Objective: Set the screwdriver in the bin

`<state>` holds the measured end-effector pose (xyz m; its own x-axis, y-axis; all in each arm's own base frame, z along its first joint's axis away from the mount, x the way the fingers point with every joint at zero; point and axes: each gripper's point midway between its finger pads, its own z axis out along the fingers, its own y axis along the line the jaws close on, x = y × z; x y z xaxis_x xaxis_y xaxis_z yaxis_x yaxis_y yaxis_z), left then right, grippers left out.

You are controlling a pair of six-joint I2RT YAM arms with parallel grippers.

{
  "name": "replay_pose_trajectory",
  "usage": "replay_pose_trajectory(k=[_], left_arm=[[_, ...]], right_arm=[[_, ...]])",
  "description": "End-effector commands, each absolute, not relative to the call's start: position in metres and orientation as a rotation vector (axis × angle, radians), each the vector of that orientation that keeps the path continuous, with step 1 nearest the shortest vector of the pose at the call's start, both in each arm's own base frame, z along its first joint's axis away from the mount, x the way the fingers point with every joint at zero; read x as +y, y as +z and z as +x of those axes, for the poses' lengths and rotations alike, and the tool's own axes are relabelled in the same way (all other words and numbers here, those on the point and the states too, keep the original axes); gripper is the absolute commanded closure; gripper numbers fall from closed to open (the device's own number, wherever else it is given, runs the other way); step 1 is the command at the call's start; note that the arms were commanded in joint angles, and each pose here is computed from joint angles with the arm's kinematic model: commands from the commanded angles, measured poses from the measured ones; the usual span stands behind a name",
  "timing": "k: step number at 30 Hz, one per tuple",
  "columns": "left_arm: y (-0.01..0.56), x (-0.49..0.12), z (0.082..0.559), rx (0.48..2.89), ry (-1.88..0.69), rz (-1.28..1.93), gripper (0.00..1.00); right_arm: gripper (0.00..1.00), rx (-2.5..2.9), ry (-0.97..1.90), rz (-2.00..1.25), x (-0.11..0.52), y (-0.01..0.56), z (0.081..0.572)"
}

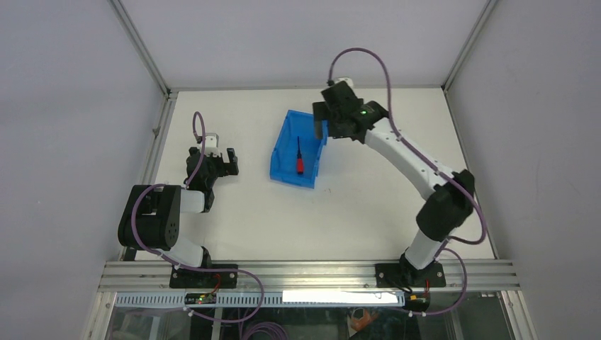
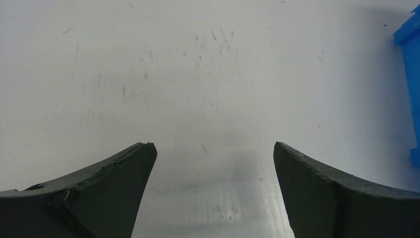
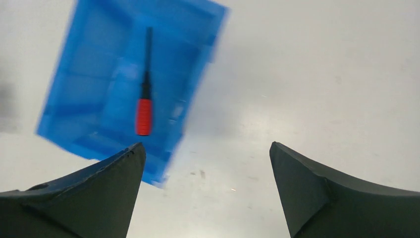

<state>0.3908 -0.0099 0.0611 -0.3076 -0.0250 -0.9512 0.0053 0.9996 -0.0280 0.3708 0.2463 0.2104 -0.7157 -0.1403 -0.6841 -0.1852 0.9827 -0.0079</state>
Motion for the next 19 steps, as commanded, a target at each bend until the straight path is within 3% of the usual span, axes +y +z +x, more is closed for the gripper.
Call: replay_pose_trajectory(k=[1,5,9,19], left_arm=[[0.079,-0.017,0.394,1.826,-0.061,-0.016,0.01],[0.078,-0.016,0.394,1.826,-0.061,-0.016,0.01],[0.078,-0.017,0.394,1.827,-0.061,-0.015,0.01],[0.078,-0.017,0.394,1.827,-0.061,-0.016,0.01]], right_arm=[[0.01,2.332,-0.049,-0.042,0.148,0.231,0.372],[0.01,2.33,-0.113,0.2,0.059,0.224,0.357],[0.01,2.304,-0.08,0.367,0.015,0.22,0.338],[0.01,2.269,-0.113,0.41,-0.001,0.212,0.324]])
